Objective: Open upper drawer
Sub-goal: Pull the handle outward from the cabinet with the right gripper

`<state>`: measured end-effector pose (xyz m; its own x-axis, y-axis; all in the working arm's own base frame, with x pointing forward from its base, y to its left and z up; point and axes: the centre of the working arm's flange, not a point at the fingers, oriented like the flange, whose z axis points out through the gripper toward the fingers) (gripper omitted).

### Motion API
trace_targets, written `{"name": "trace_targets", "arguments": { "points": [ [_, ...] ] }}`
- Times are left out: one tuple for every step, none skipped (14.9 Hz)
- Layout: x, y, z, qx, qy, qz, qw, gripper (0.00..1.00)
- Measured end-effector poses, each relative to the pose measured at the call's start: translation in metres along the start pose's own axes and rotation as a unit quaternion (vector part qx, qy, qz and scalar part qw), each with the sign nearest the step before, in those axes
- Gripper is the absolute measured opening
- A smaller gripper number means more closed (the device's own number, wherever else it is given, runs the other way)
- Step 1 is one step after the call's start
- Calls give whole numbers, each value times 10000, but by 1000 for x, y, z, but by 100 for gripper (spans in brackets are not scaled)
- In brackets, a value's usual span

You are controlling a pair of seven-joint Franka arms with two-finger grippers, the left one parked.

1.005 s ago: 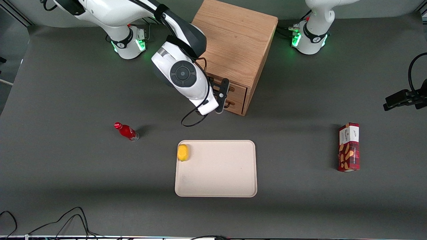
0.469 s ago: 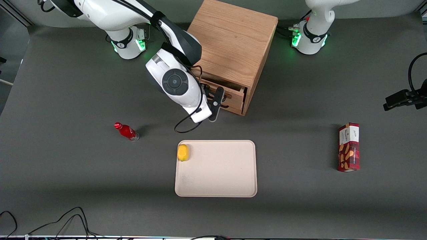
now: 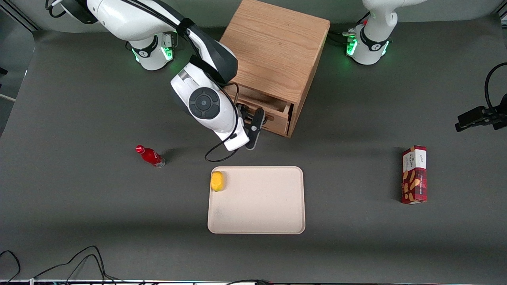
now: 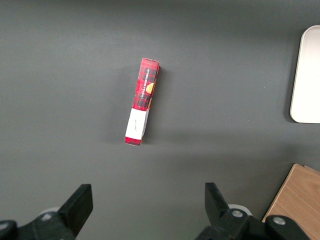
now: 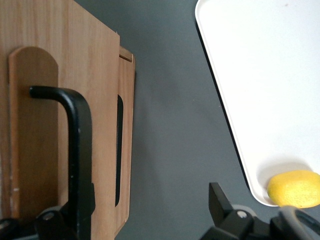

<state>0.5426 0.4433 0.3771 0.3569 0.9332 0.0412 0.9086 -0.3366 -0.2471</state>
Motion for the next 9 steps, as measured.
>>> {"name": "trace_targets", "arguments": {
  "points": [
    [0,2,-1,-12,14,6,10000,100],
    [0,4,-3,-26,28,22,10000,100],
    [-1,8,-4,-42,40,49,10000,100],
    [-2,12,-5,-57,51,79,9999,100],
    [-3,16,-6,-66,65,100,9999,100],
    [-3,18,-7,-72,81,112,9999,100],
    [-3,20,-8,-80,91,118,9999,100],
    [-3,21,-9,-93,101,128,9998,100],
    [-4,23,-10,-104,105,145,9998,100]
  ]
}}
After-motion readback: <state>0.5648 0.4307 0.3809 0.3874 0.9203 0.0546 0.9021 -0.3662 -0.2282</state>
